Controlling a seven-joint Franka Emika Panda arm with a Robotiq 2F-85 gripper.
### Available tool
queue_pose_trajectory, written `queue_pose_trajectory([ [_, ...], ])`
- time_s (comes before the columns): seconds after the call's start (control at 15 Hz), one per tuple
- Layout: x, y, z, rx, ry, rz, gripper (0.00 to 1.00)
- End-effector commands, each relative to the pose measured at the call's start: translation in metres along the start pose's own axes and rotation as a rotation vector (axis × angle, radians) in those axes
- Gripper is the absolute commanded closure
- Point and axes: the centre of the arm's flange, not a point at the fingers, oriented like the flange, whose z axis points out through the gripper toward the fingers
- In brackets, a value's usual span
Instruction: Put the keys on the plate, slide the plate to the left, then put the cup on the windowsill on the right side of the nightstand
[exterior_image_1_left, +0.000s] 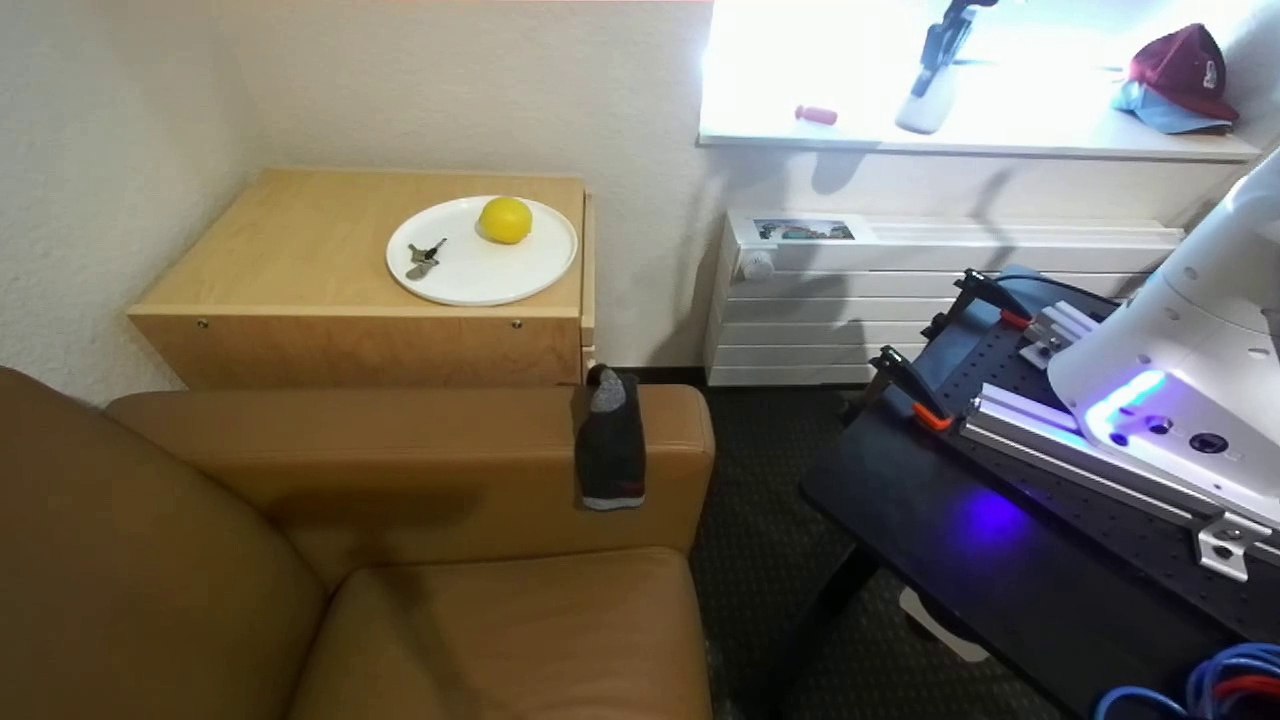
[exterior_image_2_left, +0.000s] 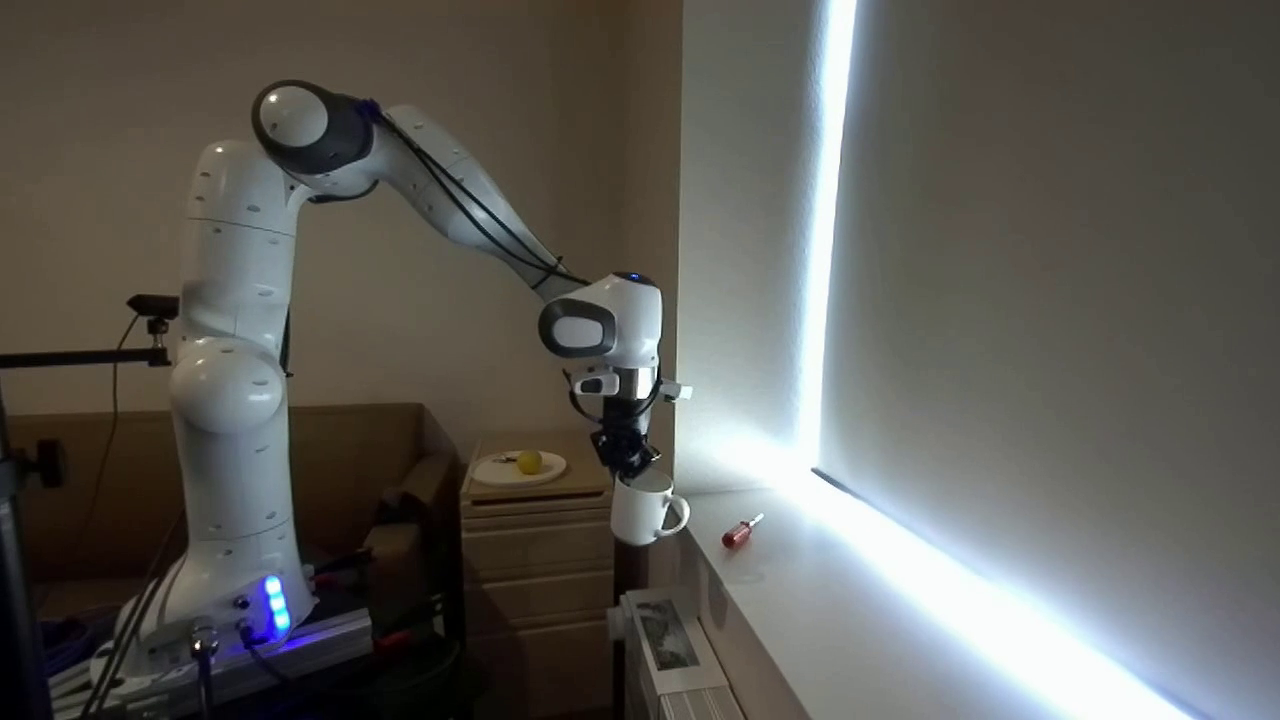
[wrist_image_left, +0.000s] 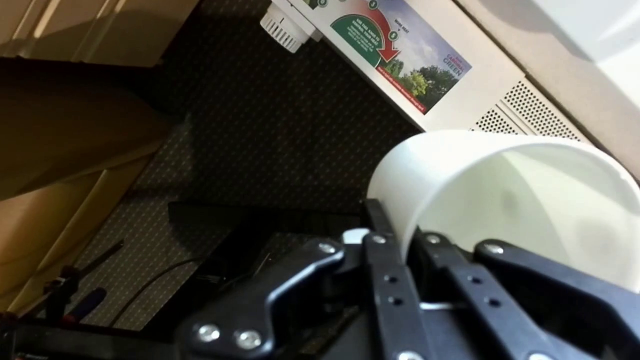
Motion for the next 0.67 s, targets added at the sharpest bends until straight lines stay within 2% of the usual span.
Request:
queue_pose_trajectory([
  [0.0, -0.01, 0.036, 0.006, 0.033, 0.015, -0.061, 0.99],
  [0.07, -0.018, 0.07, 0.006, 0.068, 0.015, -0.139, 0.99],
  [0.33, -0.044, 0.167, 0.004, 0.151, 0.029, -0.38, 0.99],
  [0.6, -0.067, 0.28, -0.015, 0.189, 0.014, -0.633, 0.99],
])
